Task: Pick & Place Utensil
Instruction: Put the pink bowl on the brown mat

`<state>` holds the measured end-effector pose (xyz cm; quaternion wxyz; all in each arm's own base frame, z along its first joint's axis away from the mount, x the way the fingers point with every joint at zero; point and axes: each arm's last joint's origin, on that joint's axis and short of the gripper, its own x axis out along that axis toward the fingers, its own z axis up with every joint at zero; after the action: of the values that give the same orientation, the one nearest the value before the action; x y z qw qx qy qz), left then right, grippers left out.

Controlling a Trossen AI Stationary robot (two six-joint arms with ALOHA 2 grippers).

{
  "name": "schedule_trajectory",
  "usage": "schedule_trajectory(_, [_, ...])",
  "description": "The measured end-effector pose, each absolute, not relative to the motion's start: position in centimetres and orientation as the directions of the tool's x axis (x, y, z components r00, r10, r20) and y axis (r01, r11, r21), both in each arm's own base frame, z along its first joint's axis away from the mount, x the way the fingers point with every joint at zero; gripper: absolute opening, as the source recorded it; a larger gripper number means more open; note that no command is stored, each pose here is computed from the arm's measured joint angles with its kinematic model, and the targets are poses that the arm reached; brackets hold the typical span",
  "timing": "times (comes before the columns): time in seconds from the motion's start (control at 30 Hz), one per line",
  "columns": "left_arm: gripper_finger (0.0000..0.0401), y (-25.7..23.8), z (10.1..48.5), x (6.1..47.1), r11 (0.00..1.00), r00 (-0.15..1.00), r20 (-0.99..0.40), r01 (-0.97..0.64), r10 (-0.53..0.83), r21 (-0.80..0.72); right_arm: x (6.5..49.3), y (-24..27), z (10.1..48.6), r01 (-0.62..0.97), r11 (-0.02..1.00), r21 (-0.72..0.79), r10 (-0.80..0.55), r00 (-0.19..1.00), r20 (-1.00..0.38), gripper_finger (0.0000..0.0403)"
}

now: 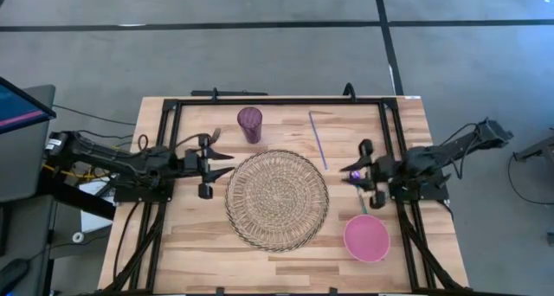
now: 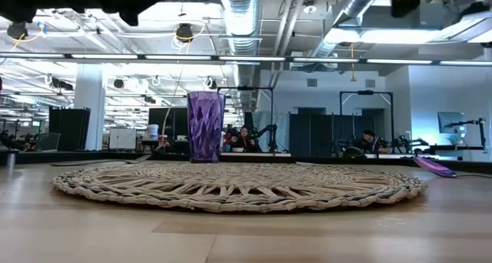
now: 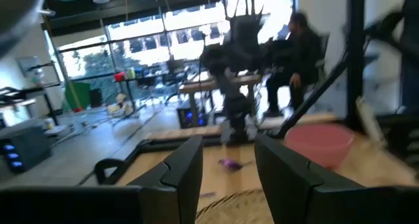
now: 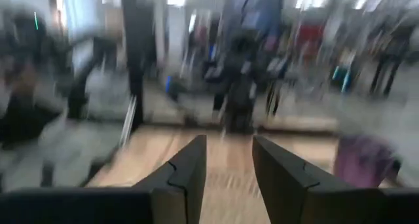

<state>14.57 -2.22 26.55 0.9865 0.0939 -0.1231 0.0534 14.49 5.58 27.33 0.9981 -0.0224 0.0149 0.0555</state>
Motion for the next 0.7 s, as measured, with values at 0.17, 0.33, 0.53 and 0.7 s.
schedule_trajectory(0.17, [0.014,-2.3,25.9,15.4,0.955,0.971,0.201,-0.176,0.128,0.238,17.4,7.9,29.2,-0.107,0.99,0.088,0.13,0.933,-0.335,0.0118])
schedule_trajectory(0.33, [0.014,-2.2,25.9,15.5,0.949,0.967,0.195,-0.211,0.167,0.234,19.9,10.0,28.6,0.024,0.98,0.198,0.097,0.811,-0.577,0.0118])
schedule_trajectory(0.53, [0.014,-2.1,25.9,15.5,0.937,0.964,0.201,-0.224,0.172,0.27,22.0,11.9,26.9,0.194,0.953,0.234,0.05,0.659,-0.75,0.0118])
schedule_trajectory(0.7, [0.014,-2.1,26.0,15.5,0.852,0.964,0.203,-0.25,0.173,0.461,22.1,12.3,26.3,0.414,0.88,0.231,0.041,0.418,-0.907,0.0118])
